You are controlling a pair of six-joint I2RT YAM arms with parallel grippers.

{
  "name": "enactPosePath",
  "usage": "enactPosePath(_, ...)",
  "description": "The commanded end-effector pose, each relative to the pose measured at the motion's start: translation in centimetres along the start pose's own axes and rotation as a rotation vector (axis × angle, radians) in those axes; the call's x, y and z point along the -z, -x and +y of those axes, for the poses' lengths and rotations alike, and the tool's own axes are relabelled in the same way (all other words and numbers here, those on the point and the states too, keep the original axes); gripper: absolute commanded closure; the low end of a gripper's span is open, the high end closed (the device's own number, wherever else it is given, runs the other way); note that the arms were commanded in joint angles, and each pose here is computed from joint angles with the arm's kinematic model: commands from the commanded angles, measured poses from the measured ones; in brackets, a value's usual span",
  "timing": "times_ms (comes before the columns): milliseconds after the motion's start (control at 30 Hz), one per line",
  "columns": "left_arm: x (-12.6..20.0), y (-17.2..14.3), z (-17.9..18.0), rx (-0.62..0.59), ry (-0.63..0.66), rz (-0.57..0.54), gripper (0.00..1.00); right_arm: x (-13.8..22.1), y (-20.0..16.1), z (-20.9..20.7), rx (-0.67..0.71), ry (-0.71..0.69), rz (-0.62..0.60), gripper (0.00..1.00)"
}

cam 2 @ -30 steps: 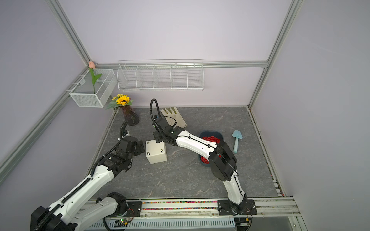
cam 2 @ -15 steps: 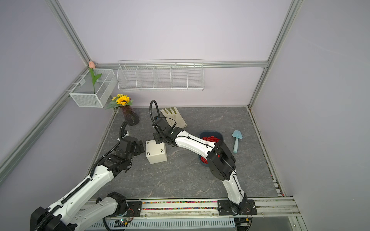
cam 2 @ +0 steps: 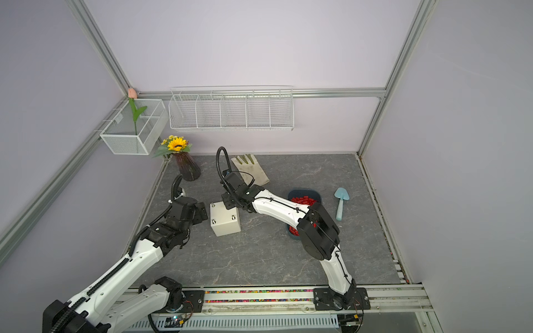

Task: Cover the protruding screws with screw protection sleeves
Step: Attach the screw protection sleeve to the screw.

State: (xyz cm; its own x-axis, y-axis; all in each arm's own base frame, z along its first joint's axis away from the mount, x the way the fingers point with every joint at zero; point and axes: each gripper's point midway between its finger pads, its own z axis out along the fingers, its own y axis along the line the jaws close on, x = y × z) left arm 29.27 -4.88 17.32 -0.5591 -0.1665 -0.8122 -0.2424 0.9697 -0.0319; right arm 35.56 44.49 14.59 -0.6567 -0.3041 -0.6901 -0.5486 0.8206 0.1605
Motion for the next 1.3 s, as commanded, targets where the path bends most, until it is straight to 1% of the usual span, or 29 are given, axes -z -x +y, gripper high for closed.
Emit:
enactPosePath(0,0.1,-0.1,0.7,0.006,0.022,-0.007,0.01,0.8,-0.4,-0.5,-0.013,-0.008,0.006,0.83)
enactPosePath(1267,0.1,0.0,0.8,0.011,0.025,-0.015,0.01,2.8,2.8,0.0,-0.004,0.005,-0.075,0.83)
